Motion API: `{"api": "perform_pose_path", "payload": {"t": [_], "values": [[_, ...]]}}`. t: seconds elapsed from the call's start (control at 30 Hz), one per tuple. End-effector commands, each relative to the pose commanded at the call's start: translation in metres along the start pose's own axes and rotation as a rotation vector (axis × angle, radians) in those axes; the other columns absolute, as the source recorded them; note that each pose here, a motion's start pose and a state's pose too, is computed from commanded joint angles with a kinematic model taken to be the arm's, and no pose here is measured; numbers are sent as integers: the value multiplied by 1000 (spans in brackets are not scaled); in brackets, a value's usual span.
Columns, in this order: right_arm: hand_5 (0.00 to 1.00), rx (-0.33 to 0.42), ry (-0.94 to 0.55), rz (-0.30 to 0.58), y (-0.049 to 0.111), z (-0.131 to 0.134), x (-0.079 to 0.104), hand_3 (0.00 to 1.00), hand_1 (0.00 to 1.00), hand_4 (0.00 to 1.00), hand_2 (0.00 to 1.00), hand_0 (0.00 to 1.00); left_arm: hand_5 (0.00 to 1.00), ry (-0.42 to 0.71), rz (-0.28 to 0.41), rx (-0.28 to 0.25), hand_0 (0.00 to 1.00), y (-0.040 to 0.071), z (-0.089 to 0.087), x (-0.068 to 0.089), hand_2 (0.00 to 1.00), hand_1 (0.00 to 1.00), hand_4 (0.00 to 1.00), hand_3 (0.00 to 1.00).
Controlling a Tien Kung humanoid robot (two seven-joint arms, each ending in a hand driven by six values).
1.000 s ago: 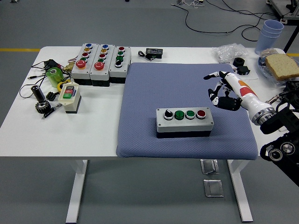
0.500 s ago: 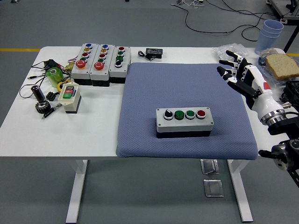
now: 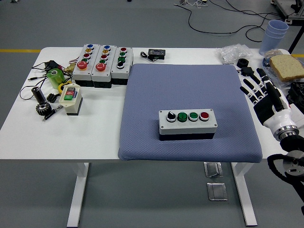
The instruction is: Pick up the button,place it on the desk,press the button,press the button
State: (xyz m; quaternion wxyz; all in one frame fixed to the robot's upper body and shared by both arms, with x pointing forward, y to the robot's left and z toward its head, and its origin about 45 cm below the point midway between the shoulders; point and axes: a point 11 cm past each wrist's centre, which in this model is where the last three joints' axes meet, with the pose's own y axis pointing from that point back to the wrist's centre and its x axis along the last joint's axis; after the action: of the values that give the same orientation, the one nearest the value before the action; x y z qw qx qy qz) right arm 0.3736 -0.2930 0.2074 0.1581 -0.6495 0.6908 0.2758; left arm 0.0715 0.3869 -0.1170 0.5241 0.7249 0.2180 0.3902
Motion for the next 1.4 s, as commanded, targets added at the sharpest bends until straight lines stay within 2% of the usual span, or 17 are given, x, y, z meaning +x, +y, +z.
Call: {"api": "perform_pose_path", "payload": {"t": [0.03,0.07,0.23,0.27,0.5,0.83,1.03,1.07,1.4], "values": [[416,-3,-12,1,1,2,1,808,734,768,804,771,845,1,0,0,657,0,0,0,661,641,332,560],[388,-1,-19,3,2,4,2,747,698,746,753,726,844,0,0,0,656,0,0,0,661,641,332,560],[388,-5,-32,-6,3,7,2,747,698,746,753,726,844,1,0,-1,656,0,1,0,661,641,332,560],[318,-6,-31,-9,3,8,2,672,676,696,706,697,844,1,0,-1,656,0,1,0,661,641,332,559],[338,-22,-29,-39,2,11,-3,675,676,711,710,707,843,-2,0,-1,656,0,0,0,661,641,332,559],[348,-50,-49,-33,4,18,1,673,677,724,714,711,842,-9,-3,4,655,0,-2,-2,663,640,332,560],[338,-55,-55,-25,5,20,4,671,678,709,716,717,842,-13,-5,7,656,0,-4,-3,665,640,333,559],[309,-57,-55,-24,5,20,4,669,675,682,715,716,844,-14,-6,7,656,0,-5,-4,665,641,333,560],[306,-55,-39,-27,5,20,6,670,677,680,715,719,843,-15,-7,8,656,0,-6,-5,665,641,333,560]]}}
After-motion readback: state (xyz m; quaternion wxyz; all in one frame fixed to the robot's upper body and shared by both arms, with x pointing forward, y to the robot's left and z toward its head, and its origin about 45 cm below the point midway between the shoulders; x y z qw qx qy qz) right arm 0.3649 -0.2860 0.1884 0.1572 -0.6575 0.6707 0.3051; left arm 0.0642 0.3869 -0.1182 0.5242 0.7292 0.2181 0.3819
